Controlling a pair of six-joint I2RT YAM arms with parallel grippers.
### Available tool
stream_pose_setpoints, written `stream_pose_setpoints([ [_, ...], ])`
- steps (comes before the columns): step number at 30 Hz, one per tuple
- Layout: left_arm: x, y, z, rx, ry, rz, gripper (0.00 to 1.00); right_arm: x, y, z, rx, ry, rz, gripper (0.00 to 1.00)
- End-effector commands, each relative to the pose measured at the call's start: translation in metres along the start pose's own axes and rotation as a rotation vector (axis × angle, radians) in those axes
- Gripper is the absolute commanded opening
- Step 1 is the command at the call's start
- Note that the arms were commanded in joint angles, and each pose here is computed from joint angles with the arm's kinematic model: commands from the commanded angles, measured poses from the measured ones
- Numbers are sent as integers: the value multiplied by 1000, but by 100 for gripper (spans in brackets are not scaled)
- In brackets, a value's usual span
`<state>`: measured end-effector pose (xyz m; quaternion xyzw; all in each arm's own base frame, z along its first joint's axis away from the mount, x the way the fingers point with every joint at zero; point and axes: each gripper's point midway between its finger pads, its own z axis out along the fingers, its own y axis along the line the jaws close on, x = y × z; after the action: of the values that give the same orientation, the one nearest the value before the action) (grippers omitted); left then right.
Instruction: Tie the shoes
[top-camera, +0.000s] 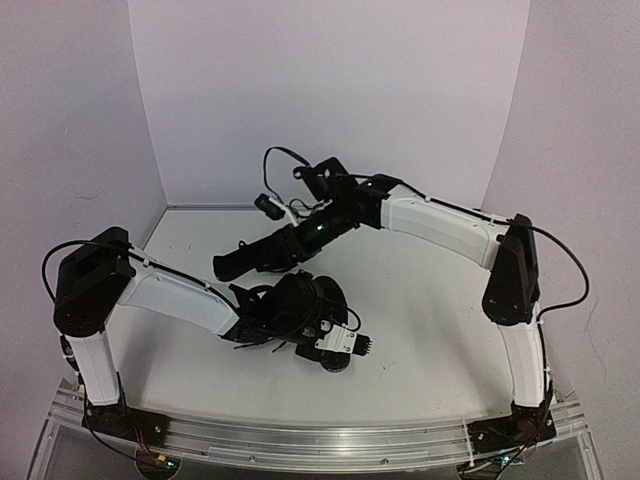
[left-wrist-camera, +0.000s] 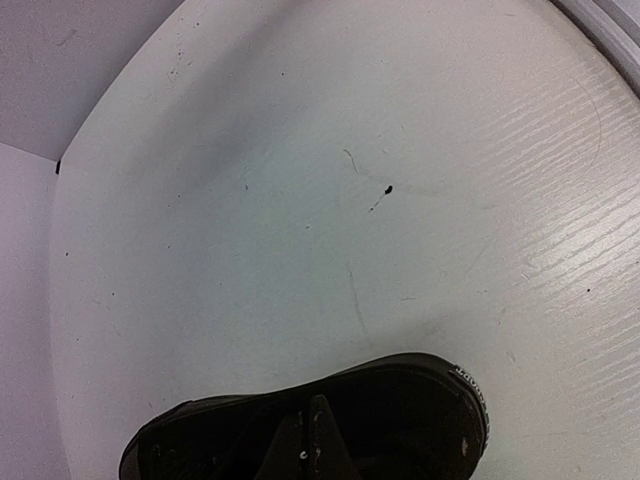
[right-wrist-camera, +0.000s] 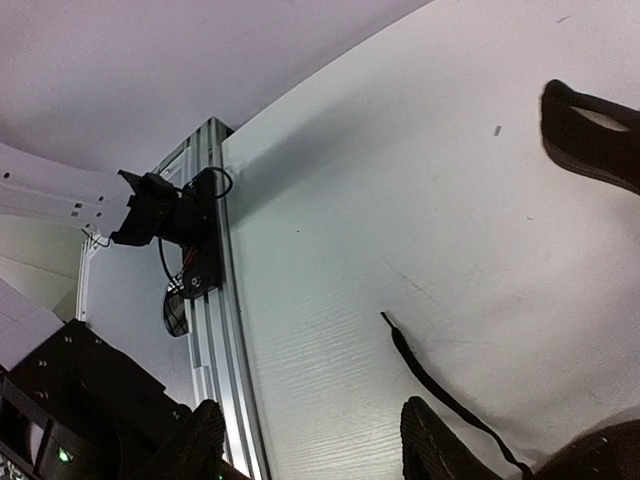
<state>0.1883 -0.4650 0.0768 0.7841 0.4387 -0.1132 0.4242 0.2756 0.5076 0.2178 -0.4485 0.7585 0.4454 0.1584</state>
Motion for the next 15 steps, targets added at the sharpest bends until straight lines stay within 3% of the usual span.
stream_pose_setpoints([
  [1, -11, 16, -1, -4, -41, -59, 0, -57, -2, -114, 118, -276, 1, 66],
  [5, -5, 25, -4, 19, -67, -173, 0, -46, -4, -151, 235, -330, -14, 73],
  [15, 13, 53, -17, 45, -195, -521, 0, 27, -11, -180, 409, -352, 47, 62],
])
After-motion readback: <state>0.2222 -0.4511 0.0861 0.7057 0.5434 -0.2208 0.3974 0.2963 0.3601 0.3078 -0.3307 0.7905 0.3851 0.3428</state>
